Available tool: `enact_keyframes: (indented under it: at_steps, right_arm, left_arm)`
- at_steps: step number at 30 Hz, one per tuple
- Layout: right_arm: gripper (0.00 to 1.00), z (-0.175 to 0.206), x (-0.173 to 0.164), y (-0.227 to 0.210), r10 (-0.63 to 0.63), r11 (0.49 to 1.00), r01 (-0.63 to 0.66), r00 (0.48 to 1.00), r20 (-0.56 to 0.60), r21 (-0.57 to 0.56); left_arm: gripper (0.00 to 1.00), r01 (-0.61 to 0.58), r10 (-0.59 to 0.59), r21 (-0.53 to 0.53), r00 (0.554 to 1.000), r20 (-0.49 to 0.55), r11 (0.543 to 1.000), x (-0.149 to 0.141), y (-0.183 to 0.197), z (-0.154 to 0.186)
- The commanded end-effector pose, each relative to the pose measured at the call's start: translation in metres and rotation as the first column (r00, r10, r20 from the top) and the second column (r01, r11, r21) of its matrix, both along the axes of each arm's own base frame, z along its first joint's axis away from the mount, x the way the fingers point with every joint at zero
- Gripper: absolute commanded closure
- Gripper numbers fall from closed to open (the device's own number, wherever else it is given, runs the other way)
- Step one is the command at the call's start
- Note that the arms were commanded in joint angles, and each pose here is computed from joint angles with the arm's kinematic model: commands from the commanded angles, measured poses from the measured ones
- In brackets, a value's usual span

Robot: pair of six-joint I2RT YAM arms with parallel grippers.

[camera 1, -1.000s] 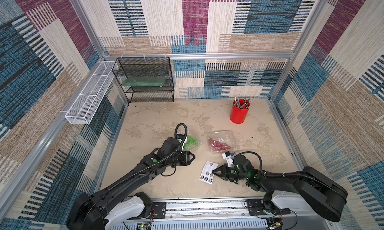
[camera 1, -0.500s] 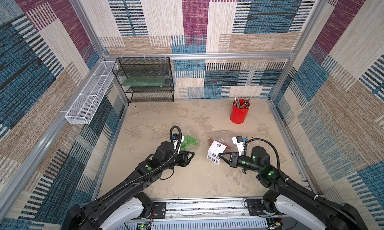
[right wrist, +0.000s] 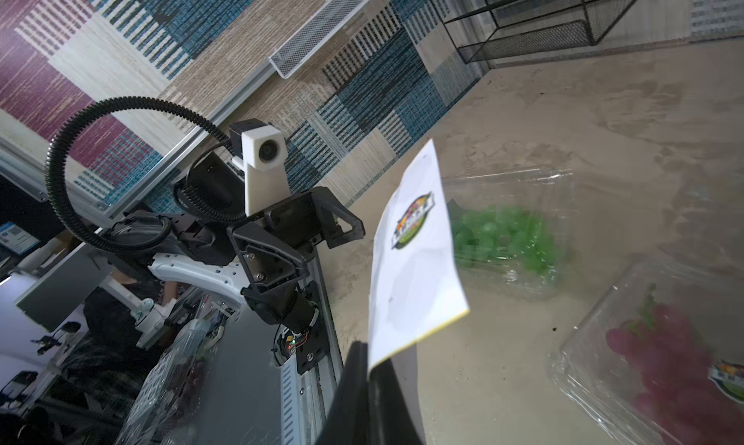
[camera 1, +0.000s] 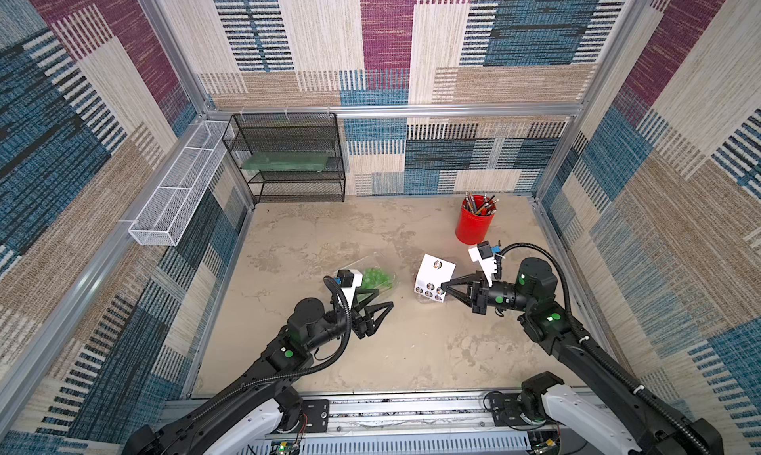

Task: Label fruit boxes
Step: Pick up the label sticker from the center of the board.

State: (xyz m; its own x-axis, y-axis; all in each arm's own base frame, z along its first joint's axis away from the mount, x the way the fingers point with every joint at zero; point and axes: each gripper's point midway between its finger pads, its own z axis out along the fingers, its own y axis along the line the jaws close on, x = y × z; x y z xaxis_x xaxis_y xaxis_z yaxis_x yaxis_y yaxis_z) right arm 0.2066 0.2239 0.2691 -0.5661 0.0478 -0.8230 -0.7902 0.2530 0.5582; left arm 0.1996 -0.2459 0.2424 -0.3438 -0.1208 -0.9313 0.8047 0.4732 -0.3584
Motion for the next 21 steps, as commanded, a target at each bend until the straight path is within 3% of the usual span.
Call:
enact_keyframes:
  at_steps: [1,8,18,21]
  right_arm:
    - [0.97,0.013,-0.02,0.005,0.141,0.99,-0.142,0.982,0.125,-0.001]
    - [0.97,0.031,-0.038,0.012,0.253,0.966,-0.257,0.933,0.257,-0.02]
    - [0.97,0.033,-0.038,0.026,0.316,0.948,-0.318,0.916,0.246,-0.033]
    - [0.97,0.033,-0.036,0.029,0.323,0.945,-0.326,0.913,0.247,-0.033]
  left_arm:
    - [0.32,0.155,-0.158,0.034,0.96,0.229,0.987,-0.022,-0.013,0.031]
    - [0.33,0.289,-0.308,0.107,0.898,0.313,0.951,-0.035,-0.03,0.04]
    - [0.38,0.381,-0.411,0.156,0.833,0.369,0.911,-0.043,-0.048,0.048]
    - [0.4,0.381,-0.417,0.169,0.832,0.366,0.909,-0.041,-0.051,0.047]
